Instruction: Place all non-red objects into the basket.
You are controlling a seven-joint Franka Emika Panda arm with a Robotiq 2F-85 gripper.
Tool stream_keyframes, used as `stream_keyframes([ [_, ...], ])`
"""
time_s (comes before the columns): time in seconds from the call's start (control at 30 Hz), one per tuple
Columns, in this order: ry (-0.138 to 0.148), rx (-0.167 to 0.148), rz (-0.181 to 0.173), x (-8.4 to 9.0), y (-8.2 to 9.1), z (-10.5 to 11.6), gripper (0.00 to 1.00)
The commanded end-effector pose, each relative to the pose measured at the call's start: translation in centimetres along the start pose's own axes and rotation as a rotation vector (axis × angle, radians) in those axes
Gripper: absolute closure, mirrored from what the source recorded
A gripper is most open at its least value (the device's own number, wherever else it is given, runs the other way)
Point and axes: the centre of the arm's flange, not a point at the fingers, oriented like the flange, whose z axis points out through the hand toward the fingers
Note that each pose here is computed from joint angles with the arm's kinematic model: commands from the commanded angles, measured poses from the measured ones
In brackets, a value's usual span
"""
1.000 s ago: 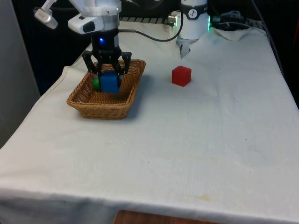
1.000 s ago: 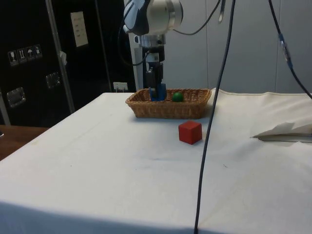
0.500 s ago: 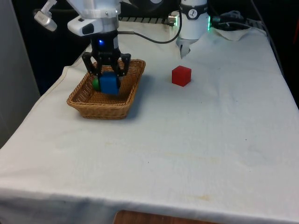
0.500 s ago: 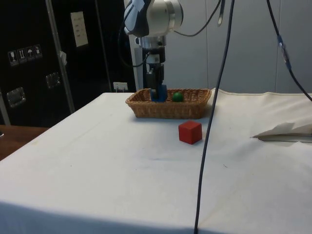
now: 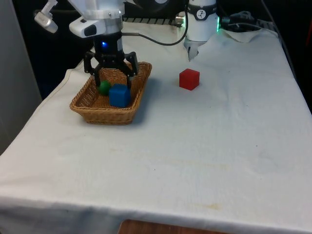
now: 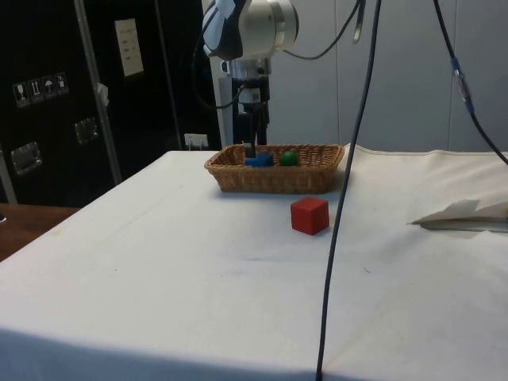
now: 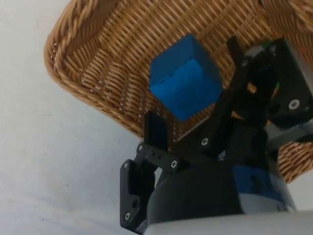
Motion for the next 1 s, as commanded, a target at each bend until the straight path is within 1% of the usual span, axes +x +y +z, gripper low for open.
stream_keyframes([
  [0.0,0.002,0.007,0.002,0.1,0.0,0.0,0.00],
  [0.17,0.002,0.008,0.004,0.1,0.0,0.0,0.00],
  [0.2,0.003,0.008,0.009,0.0,0.1,-0.2,0.00],
  [0.23,0.001,0.001,0.001,0.0,0.0,0.0,0.00],
  [0.27,0.005,0.009,0.015,0.0,0.1,-0.5,0.00],
  [0.43,0.018,0.017,0.048,-0.2,0.1,-1.9,0.00],
  [0.5,0.019,0.021,0.057,-0.3,0.0,-2.3,0.00],
  [0.53,0.023,0.028,0.049,-0.1,0.1,-2.1,0.00],
  [0.57,0.019,0.022,0.060,-0.3,-0.1,-2.4,0.00],
  [0.6,0.023,0.024,0.062,-0.4,-0.4,-2.7,0.00],
  [0.67,0.023,0.024,0.062,-0.4,-0.6,-2.9,0.00],
  [0.7,0.023,0.025,0.060,-0.5,-1.1,-3.0,0.00],
  [0.77,0.024,0.026,0.059,-0.6,-1.6,-3.2,0.00],
  [0.8,0.024,0.039,0.057,-0.4,-1.4,-3.1,0.00],
  [0.83,0.025,0.026,0.059,-0.6,-1.8,-3.2,0.00],
  [0.9,0.025,0.026,0.056,-0.7,-2.8,-3.3,0.00],
  [0.97,0.027,0.024,0.055,-0.8,-3.4,-3.3,0.00],
])
